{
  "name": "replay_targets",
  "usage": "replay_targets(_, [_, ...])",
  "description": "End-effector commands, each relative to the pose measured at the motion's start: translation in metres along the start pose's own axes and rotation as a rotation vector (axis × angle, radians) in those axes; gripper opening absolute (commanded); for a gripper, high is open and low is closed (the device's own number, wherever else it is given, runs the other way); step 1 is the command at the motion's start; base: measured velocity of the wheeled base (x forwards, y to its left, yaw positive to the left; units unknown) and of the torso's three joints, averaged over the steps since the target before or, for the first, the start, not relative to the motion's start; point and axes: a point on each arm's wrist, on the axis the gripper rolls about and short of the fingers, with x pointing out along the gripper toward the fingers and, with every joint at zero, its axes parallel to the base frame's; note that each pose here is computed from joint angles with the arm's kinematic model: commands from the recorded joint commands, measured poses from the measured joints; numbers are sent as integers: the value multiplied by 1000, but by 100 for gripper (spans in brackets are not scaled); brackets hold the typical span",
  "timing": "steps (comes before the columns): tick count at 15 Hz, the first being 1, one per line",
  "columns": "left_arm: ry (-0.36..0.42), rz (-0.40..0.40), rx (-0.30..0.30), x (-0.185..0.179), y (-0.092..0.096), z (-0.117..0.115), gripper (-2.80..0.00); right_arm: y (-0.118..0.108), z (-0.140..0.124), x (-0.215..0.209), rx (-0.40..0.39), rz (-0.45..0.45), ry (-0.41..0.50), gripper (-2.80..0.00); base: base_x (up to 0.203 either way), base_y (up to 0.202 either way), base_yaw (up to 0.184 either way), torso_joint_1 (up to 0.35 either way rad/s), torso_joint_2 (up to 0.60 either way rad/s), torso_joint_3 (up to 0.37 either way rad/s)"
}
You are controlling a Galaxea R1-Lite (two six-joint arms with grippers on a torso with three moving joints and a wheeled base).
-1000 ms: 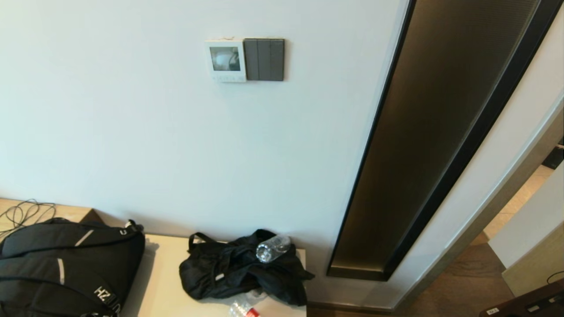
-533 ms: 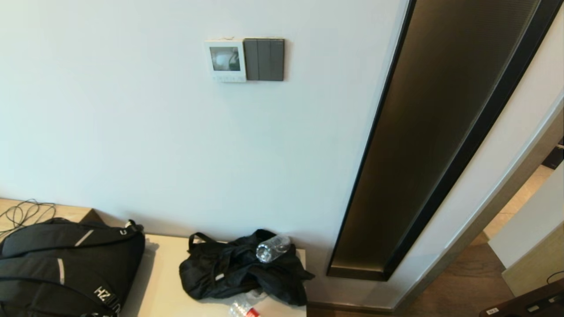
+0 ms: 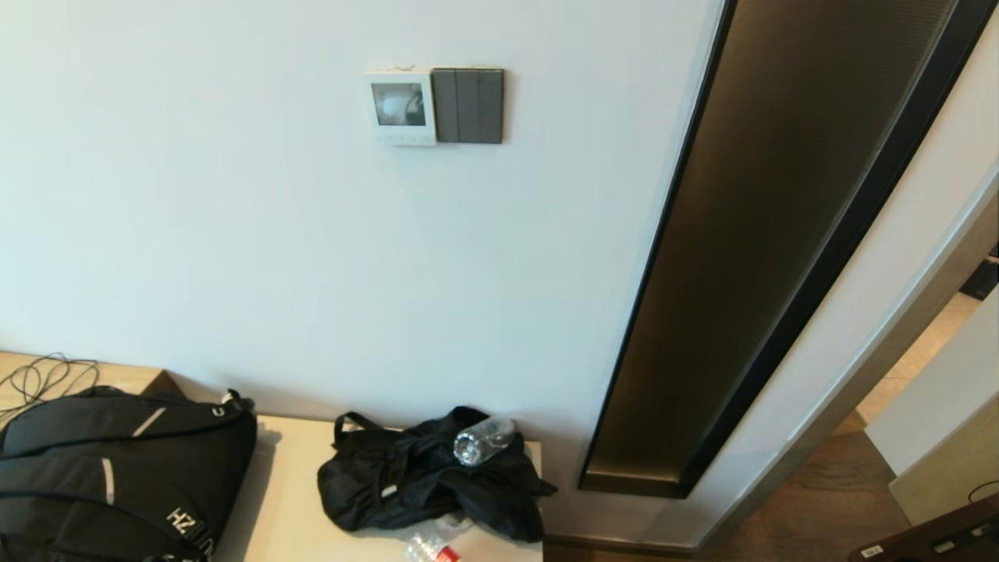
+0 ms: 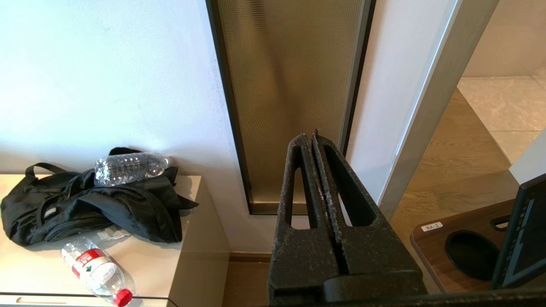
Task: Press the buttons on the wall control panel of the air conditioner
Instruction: Turn on the central air conditioner
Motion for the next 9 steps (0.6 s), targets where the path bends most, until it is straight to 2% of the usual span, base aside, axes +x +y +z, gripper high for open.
replay_targets(1, [-4,1,-2,0,0,0,-280,0,0,0,-1,1,2,-280,0,0,0,0,0,0])
replay_targets(3, [-5,1,0,0,0,1,-280,0,0,0,-1,1,2,-280,0,0,0,0,0,0])
replay_targets(4, [-35,1,-2,-3,0,9,-280,0,0,0,-1,1,1,-280,0,0,0,0,0,0])
replay_targets(6, [-110,-5,-7,-14,-1,35,-280,0,0,0,-1,1,2,-280,0,0,0,0,0,0])
replay_targets(9, [-74,-21,-14,-5,-3,75,-280,0,0,0,0,1,2,-280,0,0,0,0,0,0])
